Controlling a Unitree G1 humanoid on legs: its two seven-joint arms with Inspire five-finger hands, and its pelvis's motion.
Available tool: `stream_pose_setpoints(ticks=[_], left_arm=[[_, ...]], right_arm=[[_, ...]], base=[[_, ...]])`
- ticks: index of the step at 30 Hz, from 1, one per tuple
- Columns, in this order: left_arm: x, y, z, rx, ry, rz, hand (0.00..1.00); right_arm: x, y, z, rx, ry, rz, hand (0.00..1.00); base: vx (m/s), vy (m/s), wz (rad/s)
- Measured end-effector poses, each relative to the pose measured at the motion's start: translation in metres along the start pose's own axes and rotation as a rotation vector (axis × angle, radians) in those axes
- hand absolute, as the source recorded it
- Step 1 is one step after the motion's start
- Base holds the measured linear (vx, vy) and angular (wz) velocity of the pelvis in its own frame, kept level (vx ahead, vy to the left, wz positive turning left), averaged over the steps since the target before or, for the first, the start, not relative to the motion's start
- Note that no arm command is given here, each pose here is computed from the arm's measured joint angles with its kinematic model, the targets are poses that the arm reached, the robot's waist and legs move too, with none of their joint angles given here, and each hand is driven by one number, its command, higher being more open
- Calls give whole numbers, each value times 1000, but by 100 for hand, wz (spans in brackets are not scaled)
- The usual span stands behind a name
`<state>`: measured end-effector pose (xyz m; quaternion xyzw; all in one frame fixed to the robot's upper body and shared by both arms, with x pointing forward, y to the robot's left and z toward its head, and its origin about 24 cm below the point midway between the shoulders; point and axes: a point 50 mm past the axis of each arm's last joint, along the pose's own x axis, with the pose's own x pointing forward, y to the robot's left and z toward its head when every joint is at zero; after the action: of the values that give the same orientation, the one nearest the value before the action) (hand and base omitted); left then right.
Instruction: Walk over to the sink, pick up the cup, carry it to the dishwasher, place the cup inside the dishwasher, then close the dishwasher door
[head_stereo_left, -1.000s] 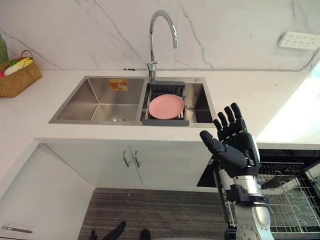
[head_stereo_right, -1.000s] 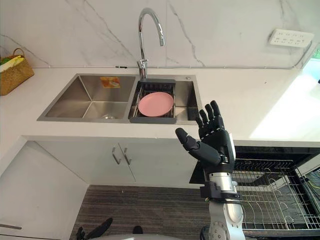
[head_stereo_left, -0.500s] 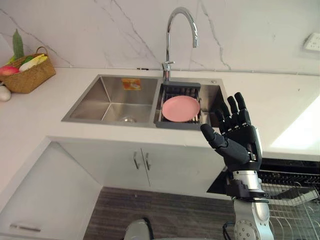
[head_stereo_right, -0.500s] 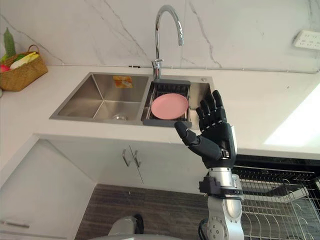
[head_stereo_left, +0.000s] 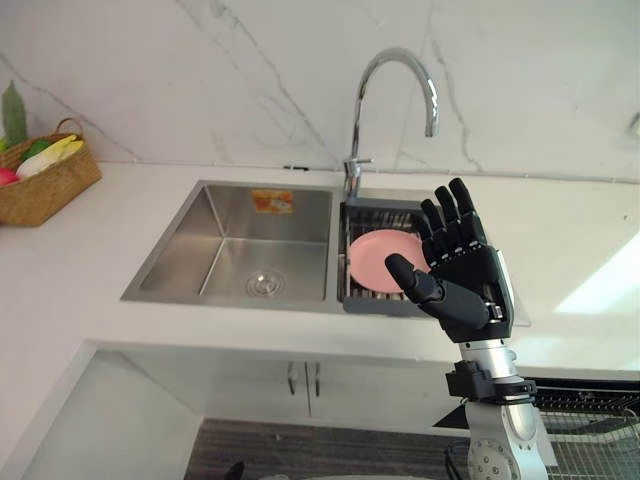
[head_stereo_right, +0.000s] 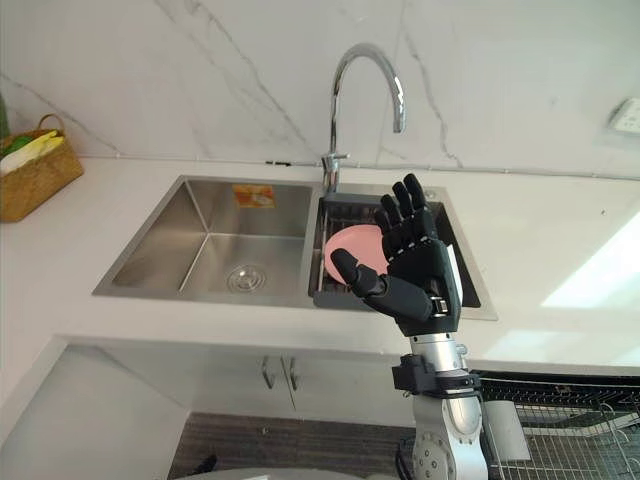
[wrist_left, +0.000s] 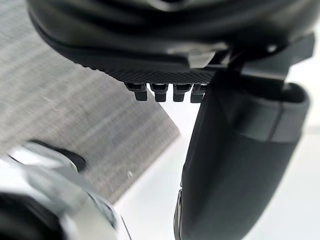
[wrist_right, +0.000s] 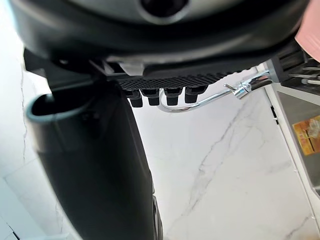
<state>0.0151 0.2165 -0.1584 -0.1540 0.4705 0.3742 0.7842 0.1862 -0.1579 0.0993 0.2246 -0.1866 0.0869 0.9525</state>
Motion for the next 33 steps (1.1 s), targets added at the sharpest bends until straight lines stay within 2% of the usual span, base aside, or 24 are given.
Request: stream_pose_setpoints(ticks=[6,9,20,23,24,33], left_arm=[[3,-30,15,18,-45,-62,100],[5,-43,21,126,-60,-103,100],[6,-40,27,87,-90,-60,100],[5,-32,21,95,-74,-34,100],[2,-28,14,148,-66,-22,100],[1,-20,9,146,-48,-1,100]], right_arm=[[3,1,-6,8,6,29,100],[14,-3,0,-10,-26,31,100],[10,-4,-2,-7,-3,19,100],[7,-5,-3,-7,14,9,100],[-2,-5,1,-12,33,-17,100],[-3,-16,8,-90,28,-39,100]], base=[[201,-196,0],[66,-78,-5],[-72,-17,-8],[-35,-53,-37],[-29,-37,-18],[-6,1,5]])
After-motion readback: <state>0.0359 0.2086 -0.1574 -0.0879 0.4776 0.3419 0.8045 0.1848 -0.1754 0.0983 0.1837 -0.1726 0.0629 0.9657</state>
